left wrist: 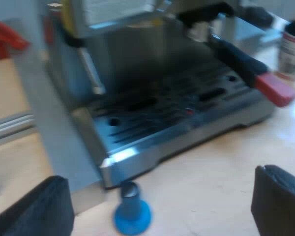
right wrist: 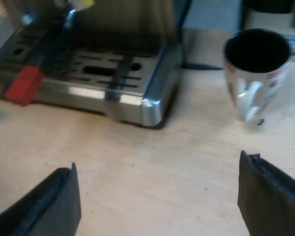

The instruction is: Grind coffee beans and then tamp

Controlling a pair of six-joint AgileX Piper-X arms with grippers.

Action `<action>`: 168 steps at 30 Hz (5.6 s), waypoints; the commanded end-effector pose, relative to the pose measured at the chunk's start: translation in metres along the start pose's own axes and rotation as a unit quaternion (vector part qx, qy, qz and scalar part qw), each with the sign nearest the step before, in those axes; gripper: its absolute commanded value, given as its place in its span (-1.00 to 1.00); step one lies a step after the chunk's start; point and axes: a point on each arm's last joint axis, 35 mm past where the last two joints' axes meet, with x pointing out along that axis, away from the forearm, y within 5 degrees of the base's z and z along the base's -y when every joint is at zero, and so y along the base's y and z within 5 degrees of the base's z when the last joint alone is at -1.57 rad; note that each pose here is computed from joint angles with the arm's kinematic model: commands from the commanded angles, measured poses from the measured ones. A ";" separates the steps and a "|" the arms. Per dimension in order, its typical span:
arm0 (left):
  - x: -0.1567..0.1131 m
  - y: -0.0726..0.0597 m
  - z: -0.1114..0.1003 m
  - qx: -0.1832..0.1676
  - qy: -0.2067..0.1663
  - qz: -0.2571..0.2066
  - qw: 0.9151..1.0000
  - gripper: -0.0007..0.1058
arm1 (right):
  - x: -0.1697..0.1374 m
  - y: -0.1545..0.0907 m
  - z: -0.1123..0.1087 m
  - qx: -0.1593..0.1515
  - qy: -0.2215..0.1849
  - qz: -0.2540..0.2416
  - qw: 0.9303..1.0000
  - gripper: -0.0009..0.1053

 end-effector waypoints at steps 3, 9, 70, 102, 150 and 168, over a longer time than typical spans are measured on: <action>0.009 -0.004 0.011 0.012 0.011 -0.075 0.997 0.43 | 0.015 0.001 0.012 -0.028 0.021 0.070 0.997 0.31; 0.027 -0.010 0.020 0.031 0.031 -0.165 0.985 0.42 | 0.036 0.010 0.018 -0.059 0.049 0.145 0.986 0.31; 0.126 -0.001 -0.034 0.034 0.100 -0.285 0.953 0.38 | 0.202 0.165 -0.033 0.018 -0.100 -0.027 0.994 -0.45; 0.147 0.002 -0.043 0.042 0.078 -0.288 0.953 0.35 | 0.218 0.152 -0.013 0.021 -0.122 -0.141 0.982 -0.45; 0.117 0.000 -0.034 0.074 0.017 -0.259 0.963 0.44 | 0.191 0.137 0.093 0.054 0.163 0.014 0.985 0.08; 0.117 0.000 -0.034 0.074 0.017 -0.259 0.963 0.44 | 0.251 0.138 0.070 0.069 0.193 0.006 0.979 0.08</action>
